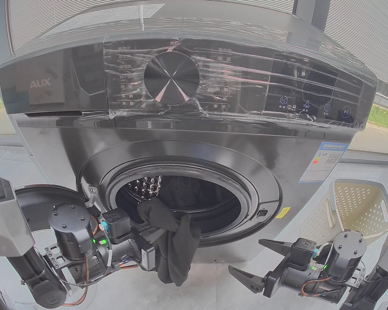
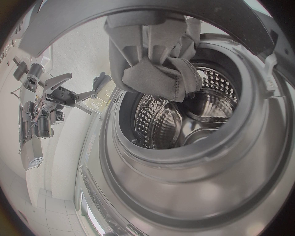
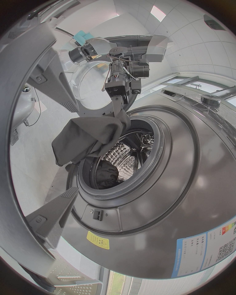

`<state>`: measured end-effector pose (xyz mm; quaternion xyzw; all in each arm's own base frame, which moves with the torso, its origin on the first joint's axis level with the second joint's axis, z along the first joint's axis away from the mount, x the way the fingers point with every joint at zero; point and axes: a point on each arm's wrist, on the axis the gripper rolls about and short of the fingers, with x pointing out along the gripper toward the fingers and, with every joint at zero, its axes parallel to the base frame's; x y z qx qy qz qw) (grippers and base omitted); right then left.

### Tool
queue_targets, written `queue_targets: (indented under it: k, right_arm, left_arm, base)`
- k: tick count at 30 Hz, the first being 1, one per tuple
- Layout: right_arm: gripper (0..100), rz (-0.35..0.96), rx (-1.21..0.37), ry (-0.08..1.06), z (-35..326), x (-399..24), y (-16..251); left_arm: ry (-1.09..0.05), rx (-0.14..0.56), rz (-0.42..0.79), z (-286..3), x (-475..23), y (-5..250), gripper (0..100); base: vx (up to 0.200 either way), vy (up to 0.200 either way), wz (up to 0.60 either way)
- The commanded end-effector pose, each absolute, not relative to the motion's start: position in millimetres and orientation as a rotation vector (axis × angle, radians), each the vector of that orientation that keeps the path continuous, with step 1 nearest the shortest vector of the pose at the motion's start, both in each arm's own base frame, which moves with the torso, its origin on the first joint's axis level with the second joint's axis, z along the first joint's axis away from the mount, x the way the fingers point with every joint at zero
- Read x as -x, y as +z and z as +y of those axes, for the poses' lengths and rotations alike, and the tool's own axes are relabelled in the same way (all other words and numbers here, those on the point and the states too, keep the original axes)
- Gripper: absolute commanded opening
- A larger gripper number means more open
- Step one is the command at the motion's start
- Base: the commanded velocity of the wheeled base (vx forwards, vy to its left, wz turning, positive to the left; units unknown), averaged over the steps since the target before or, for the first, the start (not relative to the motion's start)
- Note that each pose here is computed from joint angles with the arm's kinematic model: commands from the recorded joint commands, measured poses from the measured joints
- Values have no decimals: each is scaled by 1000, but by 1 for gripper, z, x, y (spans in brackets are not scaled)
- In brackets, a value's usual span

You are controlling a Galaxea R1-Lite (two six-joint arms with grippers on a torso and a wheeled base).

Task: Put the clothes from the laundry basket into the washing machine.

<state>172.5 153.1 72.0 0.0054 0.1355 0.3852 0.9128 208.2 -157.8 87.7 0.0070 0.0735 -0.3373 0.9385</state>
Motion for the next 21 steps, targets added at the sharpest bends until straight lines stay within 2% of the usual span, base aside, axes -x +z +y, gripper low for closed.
queue_targets:
  k: [1,12,21]
  right_arm:
    - [100,284,-9,796,151,-169,72]
    - [100,291,-2,814,152,-165,71]
    - [100,289,-2,816,153,-165,72]
  left_arm:
    - [-690,-19,176,-176,-233,68,0]
    - [-658,43,117,-206,-286,52,0]
    - [-565,89,32,-229,-325,42,0]
  base:
    - [0,0,0]
    - [0,0,0]
    - [0,0,0]
